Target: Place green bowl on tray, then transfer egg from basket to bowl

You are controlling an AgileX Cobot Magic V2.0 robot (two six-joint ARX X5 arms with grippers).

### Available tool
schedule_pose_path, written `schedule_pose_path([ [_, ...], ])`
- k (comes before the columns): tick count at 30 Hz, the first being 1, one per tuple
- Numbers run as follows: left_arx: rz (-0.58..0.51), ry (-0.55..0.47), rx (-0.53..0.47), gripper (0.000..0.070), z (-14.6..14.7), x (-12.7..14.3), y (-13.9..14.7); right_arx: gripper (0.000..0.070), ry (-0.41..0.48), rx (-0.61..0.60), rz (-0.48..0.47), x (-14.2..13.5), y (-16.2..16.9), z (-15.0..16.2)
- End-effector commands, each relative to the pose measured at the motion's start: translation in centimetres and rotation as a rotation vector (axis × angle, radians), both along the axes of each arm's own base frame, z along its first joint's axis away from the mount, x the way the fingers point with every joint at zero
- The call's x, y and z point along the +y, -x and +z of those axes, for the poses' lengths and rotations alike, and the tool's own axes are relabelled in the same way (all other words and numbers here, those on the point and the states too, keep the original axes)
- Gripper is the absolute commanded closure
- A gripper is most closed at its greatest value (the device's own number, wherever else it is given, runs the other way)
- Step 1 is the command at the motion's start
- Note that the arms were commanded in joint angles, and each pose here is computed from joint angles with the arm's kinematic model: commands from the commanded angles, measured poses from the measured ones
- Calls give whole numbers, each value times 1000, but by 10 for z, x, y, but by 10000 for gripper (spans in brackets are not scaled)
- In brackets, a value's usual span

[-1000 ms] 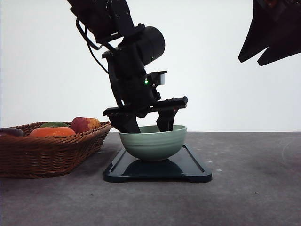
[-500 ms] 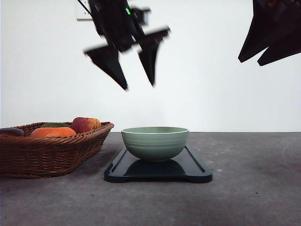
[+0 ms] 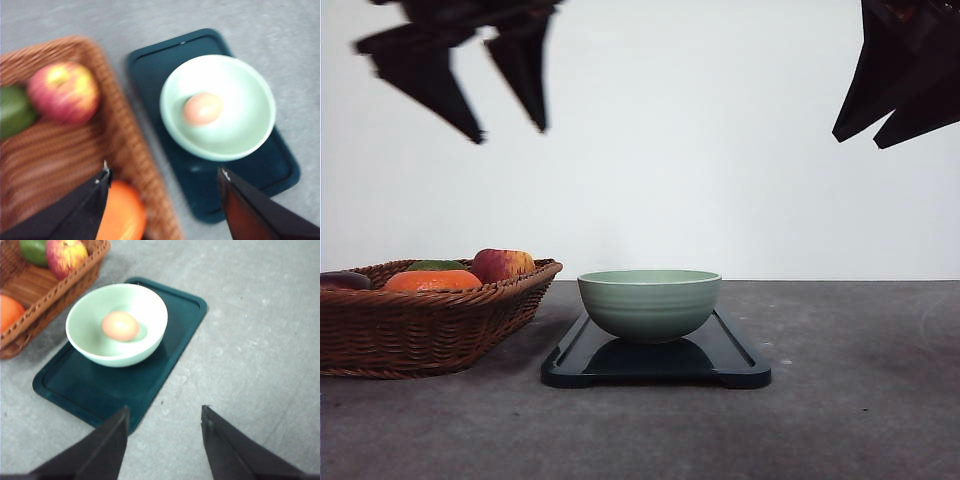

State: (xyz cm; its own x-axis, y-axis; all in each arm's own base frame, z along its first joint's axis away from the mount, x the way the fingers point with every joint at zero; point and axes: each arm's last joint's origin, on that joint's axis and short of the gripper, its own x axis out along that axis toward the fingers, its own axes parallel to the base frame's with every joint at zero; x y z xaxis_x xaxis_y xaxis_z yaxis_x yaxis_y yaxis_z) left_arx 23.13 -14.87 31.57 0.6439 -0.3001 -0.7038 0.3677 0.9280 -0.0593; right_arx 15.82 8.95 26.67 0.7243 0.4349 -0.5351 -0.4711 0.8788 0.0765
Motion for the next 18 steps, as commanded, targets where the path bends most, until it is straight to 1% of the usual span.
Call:
schedule_pose_path([
  [1,34,23,-7,268,-4,8,7,416,6,-8,13,2,0,0],
  [7,125,56,-24,269,-17,46,36,417,13,-6,16,0,2,1],
  [10,154,65,-40,271,-22,61,51,417,2,-28,19,-2,7,5],
  [14,173,82,-62,274,-29,74,70,417,-10,-74,24,-7,15,12],
  [18,183,99,-70,275,-38,82,87,417,8,-60,28,-11,22,12],
])
